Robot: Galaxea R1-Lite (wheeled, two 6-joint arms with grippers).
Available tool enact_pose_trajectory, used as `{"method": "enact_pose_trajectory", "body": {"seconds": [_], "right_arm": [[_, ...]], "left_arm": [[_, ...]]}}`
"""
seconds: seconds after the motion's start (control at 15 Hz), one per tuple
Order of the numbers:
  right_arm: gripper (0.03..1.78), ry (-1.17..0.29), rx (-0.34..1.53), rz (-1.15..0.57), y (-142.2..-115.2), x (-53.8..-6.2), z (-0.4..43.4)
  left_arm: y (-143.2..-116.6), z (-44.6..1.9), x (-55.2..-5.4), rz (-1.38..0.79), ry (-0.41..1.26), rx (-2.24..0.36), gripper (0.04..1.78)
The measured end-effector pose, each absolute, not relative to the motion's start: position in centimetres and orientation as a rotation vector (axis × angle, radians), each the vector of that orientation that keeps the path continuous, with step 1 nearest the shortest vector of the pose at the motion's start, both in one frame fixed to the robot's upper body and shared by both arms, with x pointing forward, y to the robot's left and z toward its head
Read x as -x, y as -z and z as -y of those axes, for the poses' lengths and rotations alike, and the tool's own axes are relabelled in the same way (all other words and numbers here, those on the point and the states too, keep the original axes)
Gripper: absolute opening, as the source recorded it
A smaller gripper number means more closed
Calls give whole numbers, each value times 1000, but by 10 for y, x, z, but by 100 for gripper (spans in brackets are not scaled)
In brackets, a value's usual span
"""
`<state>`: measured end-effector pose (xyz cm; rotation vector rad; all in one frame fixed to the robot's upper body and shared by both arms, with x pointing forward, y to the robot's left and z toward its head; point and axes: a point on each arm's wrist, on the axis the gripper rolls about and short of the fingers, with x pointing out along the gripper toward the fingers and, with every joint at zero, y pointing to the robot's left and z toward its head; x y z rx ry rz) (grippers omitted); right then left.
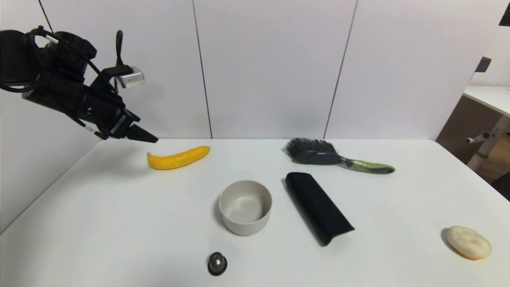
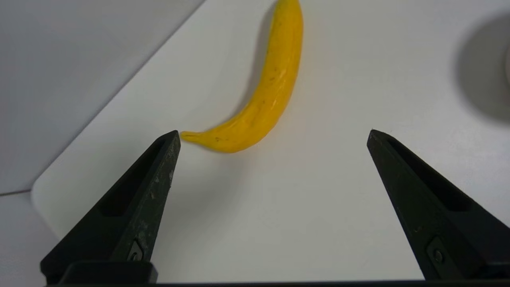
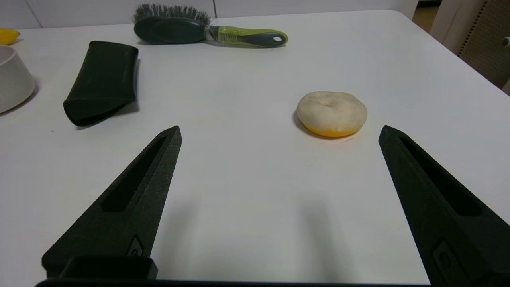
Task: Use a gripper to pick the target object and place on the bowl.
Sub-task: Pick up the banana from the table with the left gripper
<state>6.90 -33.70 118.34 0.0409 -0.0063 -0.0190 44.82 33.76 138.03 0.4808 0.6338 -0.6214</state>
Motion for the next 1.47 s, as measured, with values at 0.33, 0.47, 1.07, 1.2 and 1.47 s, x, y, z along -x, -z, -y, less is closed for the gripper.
{"method": "enact_pose_trajectory", "body": {"seconds": [0.33, 0.47, 1.07, 1.2, 1.47], "right_arm": [[171, 19, -41, 6, -1183, -69, 337], [171, 19, -41, 6, -1183, -69, 337], [171, 19, -41, 6, -1183, -69, 337], [171, 19, -41, 6, -1183, -69, 337], [171, 19, -41, 6, -1183, -69, 337]], "left_arm": [[-1333, -347, -487, -611, 830, -442, 169], [-1314, -352, -505, -561, 875, -481, 169], [-1253, -364, -553, -279, 1052, -551, 169], [-1244, -365, -550, -311, 1083, -528, 169], [-1240, -365, -543, -368, 1110, -489, 169]]}}
